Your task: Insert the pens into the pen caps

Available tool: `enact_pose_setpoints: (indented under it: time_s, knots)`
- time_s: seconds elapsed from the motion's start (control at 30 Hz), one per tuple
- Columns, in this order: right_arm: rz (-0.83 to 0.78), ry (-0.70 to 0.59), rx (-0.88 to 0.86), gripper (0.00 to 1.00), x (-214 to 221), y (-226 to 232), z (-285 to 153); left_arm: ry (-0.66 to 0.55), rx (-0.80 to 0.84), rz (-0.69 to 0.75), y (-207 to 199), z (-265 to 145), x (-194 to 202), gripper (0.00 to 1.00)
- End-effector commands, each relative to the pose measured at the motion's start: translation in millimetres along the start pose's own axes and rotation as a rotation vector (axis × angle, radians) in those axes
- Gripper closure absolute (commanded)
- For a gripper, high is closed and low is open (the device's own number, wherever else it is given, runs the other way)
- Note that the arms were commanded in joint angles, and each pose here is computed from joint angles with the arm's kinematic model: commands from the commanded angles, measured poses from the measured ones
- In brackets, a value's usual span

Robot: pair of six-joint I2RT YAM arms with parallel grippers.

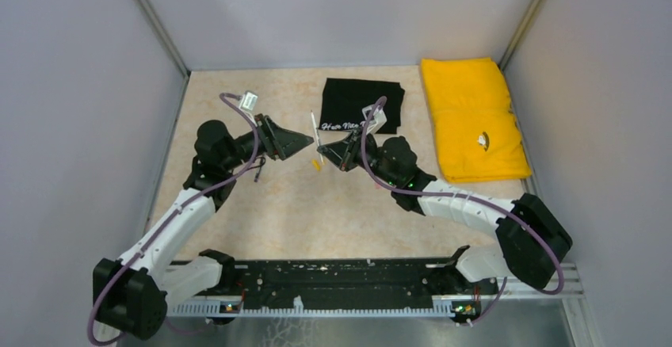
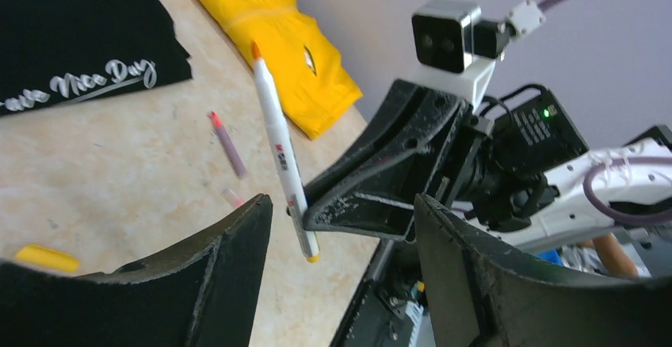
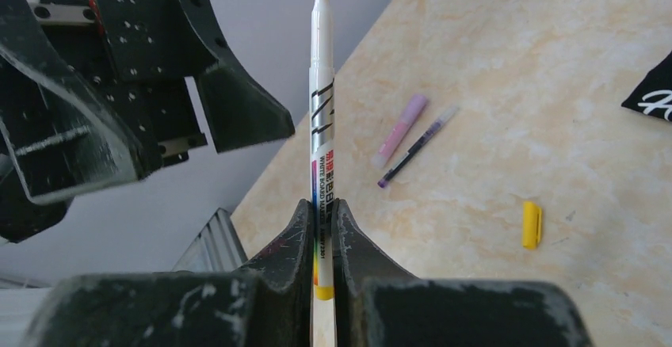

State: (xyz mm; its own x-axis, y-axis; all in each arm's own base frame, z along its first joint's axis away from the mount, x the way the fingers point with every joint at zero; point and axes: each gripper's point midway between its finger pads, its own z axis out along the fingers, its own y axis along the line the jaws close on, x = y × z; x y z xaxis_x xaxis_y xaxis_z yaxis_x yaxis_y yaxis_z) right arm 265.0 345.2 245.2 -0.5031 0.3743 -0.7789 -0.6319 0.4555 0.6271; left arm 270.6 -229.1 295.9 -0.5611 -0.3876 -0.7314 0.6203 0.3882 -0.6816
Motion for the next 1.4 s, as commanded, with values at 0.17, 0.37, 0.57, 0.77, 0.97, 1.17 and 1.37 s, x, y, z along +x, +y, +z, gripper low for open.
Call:
enact_pose_setpoints:
  time_s: [0.17, 0.37, 0.57, 0.77, 0.97, 1.17, 1.37]
  knots:
    - [-0.034, -0.125, -0.213, 1.0, -40, 52, -11, -0.011, 0.044, 0.025, -23, 16, 7, 0.39]
    - [-0.056, -0.118, -0.238, 1.0, -37, 55, -14, -0.106, 0.025, 0.027, -25, 16, -13, 0.44]
    - [-0.059, -0.122, -0.251, 1.0, -38, 58, -15, -0.056, 0.027, 0.013, -19, 24, -4, 0.53]
    - [-0.073, -0.115, -0.254, 1.0, -39, 60, -13, -0.045, 0.003, -0.004, -12, 24, 7, 0.67]
    - [-0.094, -0.086, -0.261, 1.0, -34, 60, -10, -0.051, -0.006, -0.001, -11, 26, 4, 0.92]
    - [-0.103, -0.041, -0.25, 0.78, -23, 54, -8, -0.056, -0.008, 0.013, -12, 29, -1, 0.99]
    - [-0.102, 0.009, -0.245, 0.7, -10, 48, -7, -0.061, -0.008, 0.014, -14, 29, -4, 1.0]
